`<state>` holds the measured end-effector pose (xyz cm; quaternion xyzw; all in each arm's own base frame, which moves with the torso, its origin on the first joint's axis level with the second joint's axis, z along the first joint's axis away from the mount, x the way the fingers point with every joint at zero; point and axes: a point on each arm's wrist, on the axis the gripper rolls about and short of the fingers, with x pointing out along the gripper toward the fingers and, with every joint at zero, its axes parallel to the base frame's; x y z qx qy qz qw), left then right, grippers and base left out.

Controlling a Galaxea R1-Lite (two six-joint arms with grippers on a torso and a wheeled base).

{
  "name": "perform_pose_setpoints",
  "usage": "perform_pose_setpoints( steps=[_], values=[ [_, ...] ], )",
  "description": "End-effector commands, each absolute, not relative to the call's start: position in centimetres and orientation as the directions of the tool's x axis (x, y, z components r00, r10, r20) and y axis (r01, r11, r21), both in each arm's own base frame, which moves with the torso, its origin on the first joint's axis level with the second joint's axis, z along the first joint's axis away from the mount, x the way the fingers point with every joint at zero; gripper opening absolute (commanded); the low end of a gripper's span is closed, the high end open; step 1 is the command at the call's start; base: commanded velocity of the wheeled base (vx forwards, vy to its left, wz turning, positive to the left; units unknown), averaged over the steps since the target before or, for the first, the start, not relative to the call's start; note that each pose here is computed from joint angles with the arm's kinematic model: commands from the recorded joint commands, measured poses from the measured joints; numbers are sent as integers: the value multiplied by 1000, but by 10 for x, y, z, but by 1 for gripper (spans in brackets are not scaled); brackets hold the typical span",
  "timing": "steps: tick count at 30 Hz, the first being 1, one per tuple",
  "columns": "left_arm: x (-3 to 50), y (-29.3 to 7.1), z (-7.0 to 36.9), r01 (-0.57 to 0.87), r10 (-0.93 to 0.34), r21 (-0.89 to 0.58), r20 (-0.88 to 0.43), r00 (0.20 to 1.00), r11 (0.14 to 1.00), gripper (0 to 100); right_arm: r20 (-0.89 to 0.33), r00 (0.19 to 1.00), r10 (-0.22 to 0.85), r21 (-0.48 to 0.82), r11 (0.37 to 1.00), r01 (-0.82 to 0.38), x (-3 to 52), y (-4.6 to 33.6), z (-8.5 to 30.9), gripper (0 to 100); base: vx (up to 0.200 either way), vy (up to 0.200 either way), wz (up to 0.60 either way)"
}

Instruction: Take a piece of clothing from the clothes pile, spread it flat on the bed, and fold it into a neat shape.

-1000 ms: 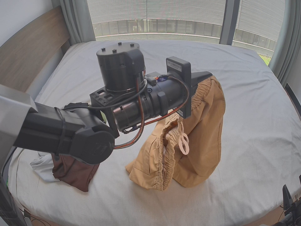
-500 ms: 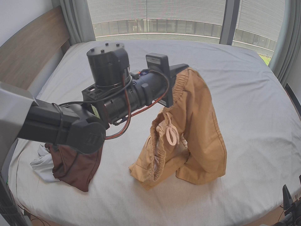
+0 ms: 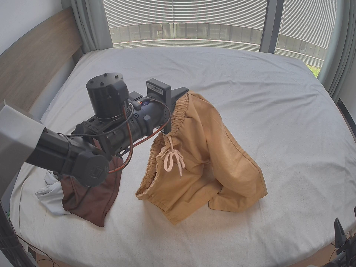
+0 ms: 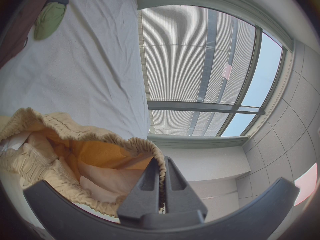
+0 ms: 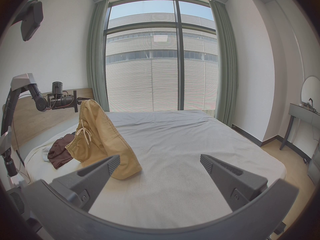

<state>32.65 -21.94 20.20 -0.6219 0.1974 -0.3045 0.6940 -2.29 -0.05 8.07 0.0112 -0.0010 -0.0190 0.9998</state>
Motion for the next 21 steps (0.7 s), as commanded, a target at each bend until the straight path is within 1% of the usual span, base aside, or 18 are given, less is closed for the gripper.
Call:
perform_pose_setpoints(
  steps=[1, 4, 8, 10, 12, 18, 21],
  values=[
    [329, -209, 194, 168, -647, -984, 86, 758, 66, 0, -6, 999, -38, 21, 999, 38, -22, -1, 76, 100, 0, 0, 0],
    [330, -195, 186, 169, -621, -983, 88, 779, 73, 0, -6, 999, -37, 21, 999, 37, -22, -1, 76, 100, 0, 0, 0],
    [331, -181, 175, 146, -595, -984, 56, 802, 104, 0, -6, 999, -38, 20, 999, 38, -22, -1, 76, 100, 0, 0, 0],
    [333, -170, 167, 144, -572, -978, 30, 820, 154, 0, -6, 999, -38, 20, 999, 38, -22, -1, 76, 100, 0, 0, 0],
    [333, -165, 164, 143, -562, -975, 24, 827, 168, 0, -6, 999, -38, 20, 999, 38, -22, -1, 76, 100, 0, 0, 0],
    [332, -132, 148, 151, -499, -965, 24, 866, 215, 0, -6, 999, -38, 20, 999, 38, -22, -1, 76, 100, 0, 0, 0],
    [325, -116, 144, 161, -470, -951, 18, 882, 265, 0, -6, 999, -38, 20, 999, 38, -22, -1, 76, 100, 0, 0, 0]
  ],
)
